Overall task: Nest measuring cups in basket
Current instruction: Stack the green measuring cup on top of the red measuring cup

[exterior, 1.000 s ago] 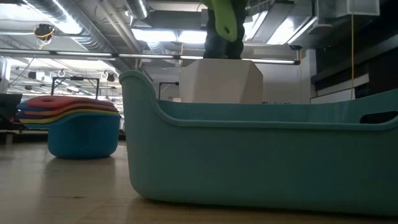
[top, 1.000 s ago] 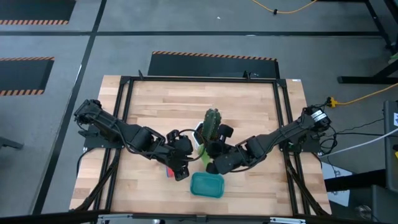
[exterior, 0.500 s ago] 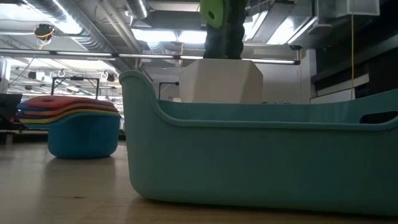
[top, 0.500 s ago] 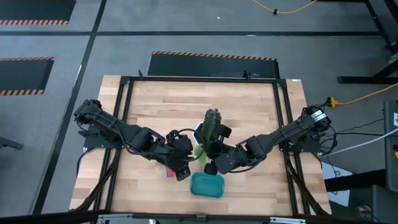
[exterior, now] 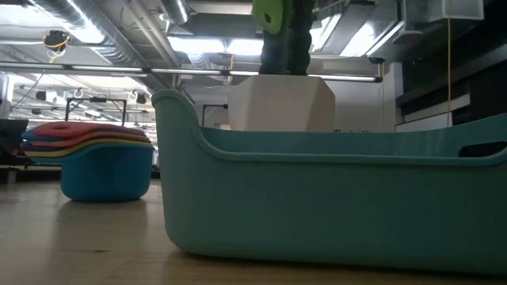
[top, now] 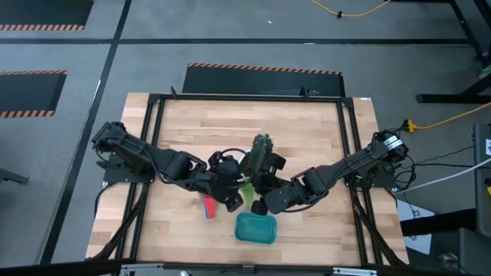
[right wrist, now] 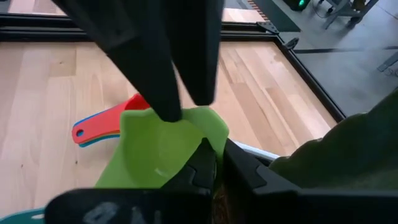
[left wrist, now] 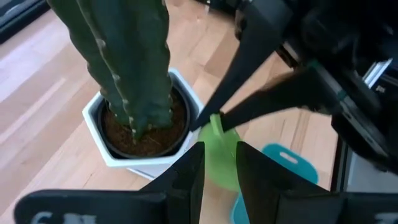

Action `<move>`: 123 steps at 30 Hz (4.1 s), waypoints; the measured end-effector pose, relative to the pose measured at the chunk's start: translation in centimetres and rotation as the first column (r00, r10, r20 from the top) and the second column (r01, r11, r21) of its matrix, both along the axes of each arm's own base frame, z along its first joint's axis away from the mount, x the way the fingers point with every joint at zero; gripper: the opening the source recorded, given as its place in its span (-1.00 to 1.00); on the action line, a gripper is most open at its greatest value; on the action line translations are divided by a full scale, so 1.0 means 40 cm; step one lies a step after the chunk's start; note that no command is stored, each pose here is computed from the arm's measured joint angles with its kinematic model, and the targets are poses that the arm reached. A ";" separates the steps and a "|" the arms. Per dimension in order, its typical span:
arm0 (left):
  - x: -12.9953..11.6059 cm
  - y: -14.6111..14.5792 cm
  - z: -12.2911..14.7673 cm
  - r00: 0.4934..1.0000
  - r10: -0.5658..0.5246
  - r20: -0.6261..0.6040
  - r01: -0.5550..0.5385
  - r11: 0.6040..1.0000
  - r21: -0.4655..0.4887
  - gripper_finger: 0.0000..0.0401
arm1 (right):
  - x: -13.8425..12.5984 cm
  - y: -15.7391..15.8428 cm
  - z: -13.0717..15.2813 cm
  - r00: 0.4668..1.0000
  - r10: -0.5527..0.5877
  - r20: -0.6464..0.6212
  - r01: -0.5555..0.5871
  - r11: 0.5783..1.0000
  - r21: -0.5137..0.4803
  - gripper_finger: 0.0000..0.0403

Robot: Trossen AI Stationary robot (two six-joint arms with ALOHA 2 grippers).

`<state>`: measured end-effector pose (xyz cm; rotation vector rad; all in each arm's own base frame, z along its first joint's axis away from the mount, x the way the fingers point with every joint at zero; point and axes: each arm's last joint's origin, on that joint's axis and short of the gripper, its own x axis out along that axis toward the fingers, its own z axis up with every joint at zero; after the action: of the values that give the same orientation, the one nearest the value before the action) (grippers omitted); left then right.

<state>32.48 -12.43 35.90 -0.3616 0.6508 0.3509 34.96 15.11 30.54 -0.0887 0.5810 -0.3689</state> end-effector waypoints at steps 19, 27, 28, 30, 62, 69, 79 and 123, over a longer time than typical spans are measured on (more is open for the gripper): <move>0.021 0.045 0.002 1.000 0.026 0.004 -0.026 0.998 -0.049 -0.58 | 0.001 -0.002 0.002 1.000 0.001 -0.002 -0.001 0.998 -0.060 -0.91; 0.021 0.045 0.002 1.000 0.024 0.004 -0.024 0.998 -0.050 -0.73 | 0.002 -0.002 0.002 1.000 0.002 -0.001 -0.002 0.998 -0.062 -0.91; 0.021 0.045 0.002 1.000 0.024 0.004 -0.024 0.998 -0.050 -0.76 | 0.001 -0.002 0.003 1.000 0.002 -0.001 -0.002 0.998 -0.061 -0.91; 0.021 0.045 0.002 1.000 0.024 0.004 -0.024 0.999 -0.049 -0.82 | 0.002 -0.002 0.002 1.000 0.002 -0.001 -0.002 0.998 -0.061 -0.91; 0.020 0.046 -0.003 1.000 0.022 -0.009 -0.022 0.999 -0.035 -0.94 | 0.002 0.001 0.002 1.000 0.025 -0.007 -0.025 0.999 -0.041 -0.45; 0.016 0.047 -0.006 0.999 0.021 -0.030 -0.022 0.999 -0.027 -0.93 | -0.006 0.011 0.001 0.997 0.066 -0.043 -0.070 0.993 -0.090 -0.44; -0.008 0.022 0.009 0.997 -0.069 -0.040 0.065 0.994 -0.089 -0.98 | -0.067 0.026 0.026 0.992 0.082 -0.094 -0.089 0.993 -0.080 -0.44; -0.414 0.052 -0.238 0.938 0.102 0.331 0.094 0.846 -0.525 -1.00 | -0.089 0.030 0.034 0.984 0.119 -0.132 -0.128 0.990 -0.056 -0.44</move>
<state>15.92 -10.35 26.38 -0.9431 0.3852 0.0925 31.39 16.31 31.92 -0.2106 0.6876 -0.2624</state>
